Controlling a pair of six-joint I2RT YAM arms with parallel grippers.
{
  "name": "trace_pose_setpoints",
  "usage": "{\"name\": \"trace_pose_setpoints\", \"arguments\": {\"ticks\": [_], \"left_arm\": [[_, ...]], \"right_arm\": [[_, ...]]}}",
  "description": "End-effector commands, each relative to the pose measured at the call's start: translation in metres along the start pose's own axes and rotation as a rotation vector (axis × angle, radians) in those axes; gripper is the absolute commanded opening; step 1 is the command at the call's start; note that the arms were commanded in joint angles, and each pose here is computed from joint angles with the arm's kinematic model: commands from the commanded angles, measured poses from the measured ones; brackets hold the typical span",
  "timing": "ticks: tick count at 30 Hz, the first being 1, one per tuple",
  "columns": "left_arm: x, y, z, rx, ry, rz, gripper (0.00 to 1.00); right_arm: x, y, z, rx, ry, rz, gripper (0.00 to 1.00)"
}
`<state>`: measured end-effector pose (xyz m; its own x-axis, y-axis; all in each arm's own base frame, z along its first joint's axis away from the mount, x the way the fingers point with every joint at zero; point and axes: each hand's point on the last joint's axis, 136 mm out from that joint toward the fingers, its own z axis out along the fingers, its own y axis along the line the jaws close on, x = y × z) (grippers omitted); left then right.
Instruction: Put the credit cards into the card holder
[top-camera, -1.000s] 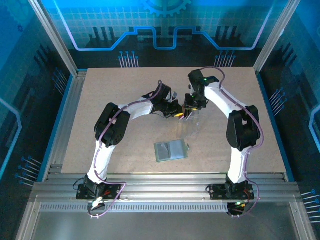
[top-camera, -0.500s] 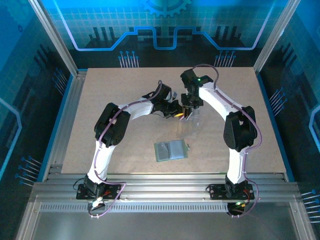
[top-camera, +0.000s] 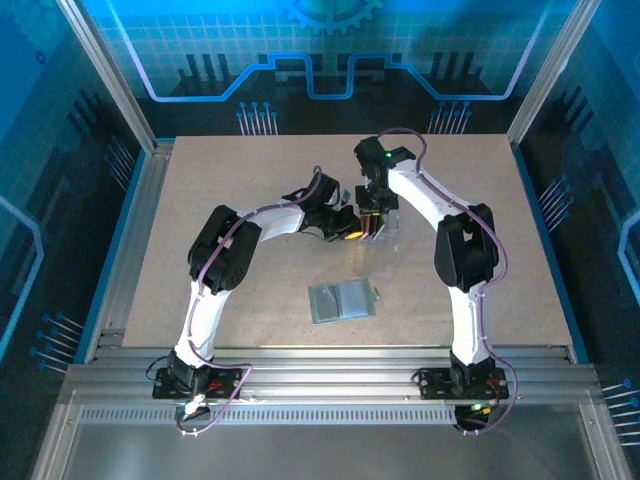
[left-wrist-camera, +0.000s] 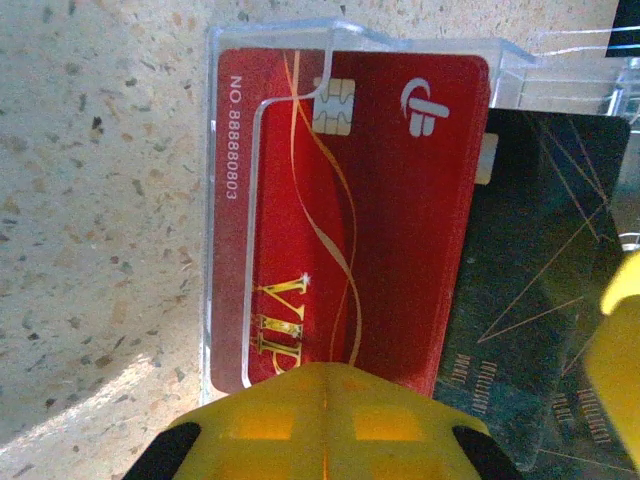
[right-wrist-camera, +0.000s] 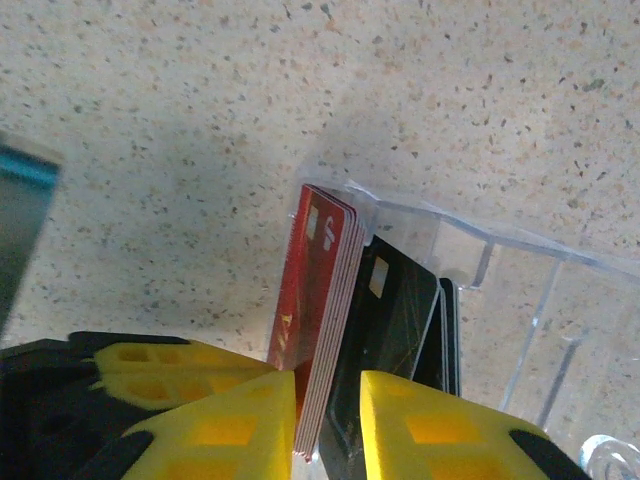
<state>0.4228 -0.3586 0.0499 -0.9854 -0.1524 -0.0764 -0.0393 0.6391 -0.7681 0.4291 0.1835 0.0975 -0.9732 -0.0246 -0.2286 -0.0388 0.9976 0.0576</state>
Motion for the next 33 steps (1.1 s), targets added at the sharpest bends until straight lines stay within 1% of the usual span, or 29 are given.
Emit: {"name": "trace_pose_setpoints", "arguments": {"ticks": [1, 8, 14, 18, 33], "left_arm": [[0.002, -0.003, -0.009, 0.020, 0.007, 0.015, 0.08], [0.003, 0.001, -0.008, 0.022, 0.007, 0.010, 0.08], [0.003, 0.001, -0.009, 0.025, 0.005, 0.009, 0.08], [0.004, 0.003, -0.010, 0.024, 0.005, 0.005, 0.08], [0.005, 0.005, -0.009, 0.037, 0.009, 0.001, 0.08]], "right_arm": [[-0.001, -0.007, -0.006, 0.049, 0.001, 0.008, 0.24], [0.002, -0.012, -0.012, 0.105, -0.015, -0.004, 0.25], [0.006, -0.012, -0.003, 0.120, 0.017, -0.009, 0.25], [0.007, -0.013, -0.002, 0.145, 0.017, -0.019, 0.26], [0.008, 0.001, 0.014, 0.125, 0.066, -0.049, 0.26]]}}
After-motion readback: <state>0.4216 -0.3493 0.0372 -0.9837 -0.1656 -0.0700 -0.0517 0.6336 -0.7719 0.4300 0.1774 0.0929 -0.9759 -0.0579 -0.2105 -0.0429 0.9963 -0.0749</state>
